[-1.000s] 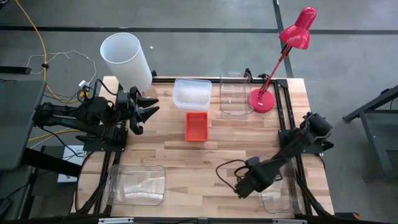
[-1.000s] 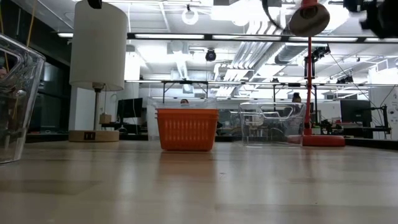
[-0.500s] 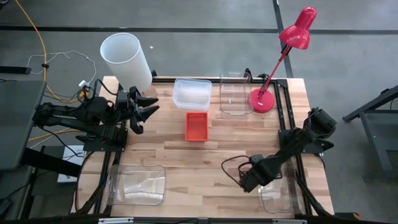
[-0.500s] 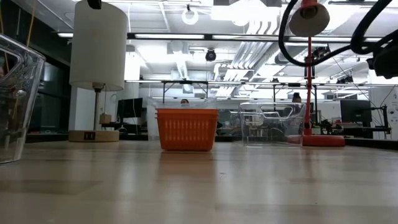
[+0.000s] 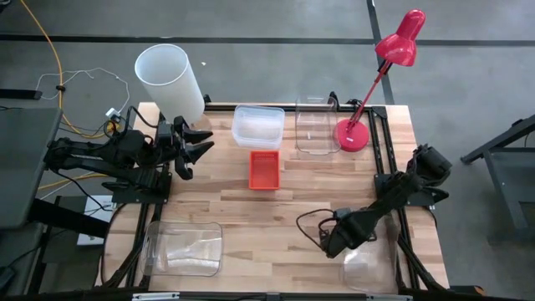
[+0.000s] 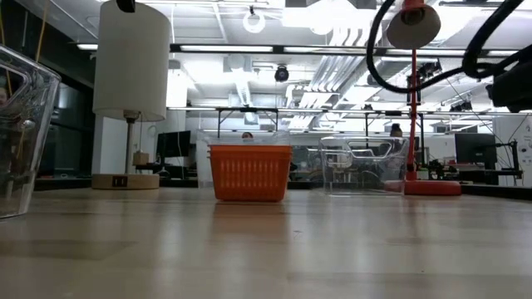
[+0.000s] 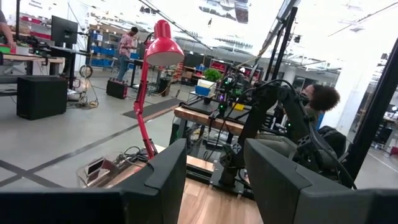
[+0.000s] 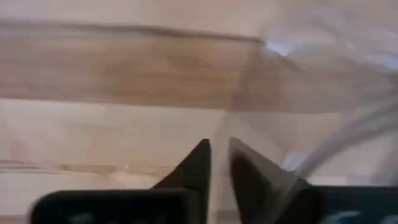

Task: Stack baskets by color
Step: Stack the bottom right transparent bin on the top transparent bin

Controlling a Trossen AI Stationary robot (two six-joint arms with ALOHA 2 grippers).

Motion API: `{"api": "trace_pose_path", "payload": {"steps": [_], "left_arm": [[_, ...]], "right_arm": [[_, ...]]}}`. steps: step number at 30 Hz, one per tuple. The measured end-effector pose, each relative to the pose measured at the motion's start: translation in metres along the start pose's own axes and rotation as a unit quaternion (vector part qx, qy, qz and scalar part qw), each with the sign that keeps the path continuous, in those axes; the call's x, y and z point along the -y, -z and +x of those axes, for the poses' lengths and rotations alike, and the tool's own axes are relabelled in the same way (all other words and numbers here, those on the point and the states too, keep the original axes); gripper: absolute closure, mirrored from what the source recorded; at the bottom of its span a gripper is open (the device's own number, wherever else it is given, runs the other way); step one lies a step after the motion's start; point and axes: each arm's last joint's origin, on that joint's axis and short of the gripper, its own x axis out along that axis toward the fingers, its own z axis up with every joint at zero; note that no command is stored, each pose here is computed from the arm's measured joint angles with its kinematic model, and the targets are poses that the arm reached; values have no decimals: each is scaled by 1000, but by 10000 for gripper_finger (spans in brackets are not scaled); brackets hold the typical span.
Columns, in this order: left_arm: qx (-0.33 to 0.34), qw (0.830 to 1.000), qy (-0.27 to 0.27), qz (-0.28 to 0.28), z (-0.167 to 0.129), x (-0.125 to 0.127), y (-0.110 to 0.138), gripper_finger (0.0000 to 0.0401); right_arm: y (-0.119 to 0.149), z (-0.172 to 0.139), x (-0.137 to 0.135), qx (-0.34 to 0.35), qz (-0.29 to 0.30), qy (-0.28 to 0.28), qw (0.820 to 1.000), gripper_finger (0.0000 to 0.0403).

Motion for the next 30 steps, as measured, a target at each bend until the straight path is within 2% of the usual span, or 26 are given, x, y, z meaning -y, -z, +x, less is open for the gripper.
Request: {"api": "trace_pose_path", "payload": {"steps": [2,7,10,13,17,21,24,27,30], "left_arm": [[0,1000,0,0,0,0,0,252],[1,1000,-2,10,0,0,0,252],[2,1000,-11,15,0,-1,0,252],[3,1000,-18,14,0,-1,0,252],[3,1000,-20,14,0,-1,0,252],[4,1000,-20,13,0,-1,0,252],[4,1000,-20,13,0,-1,0,252],[3,1000,-20,13,0,-1,0,252],[4,1000,-23,13,0,-1,0,252]], "right_arm": [[0,-3,0,5,-9,-3,1000,391],[-2,-39,3,32,-42,-37,998,399],[-12,-73,6,51,-58,-59,995,400],[-29,-118,7,87,-79,-118,986,402],[-62,-178,3,170,-112,-187,961,402],[-100,-231,-10,252,-160,-236,925,403],[-136,-260,-20,317,-184,-223,903,403],[-169,-286,-32,389,-184,-208,879,403],[-200,-300,-45,435,-175,-187,864,403]]}}
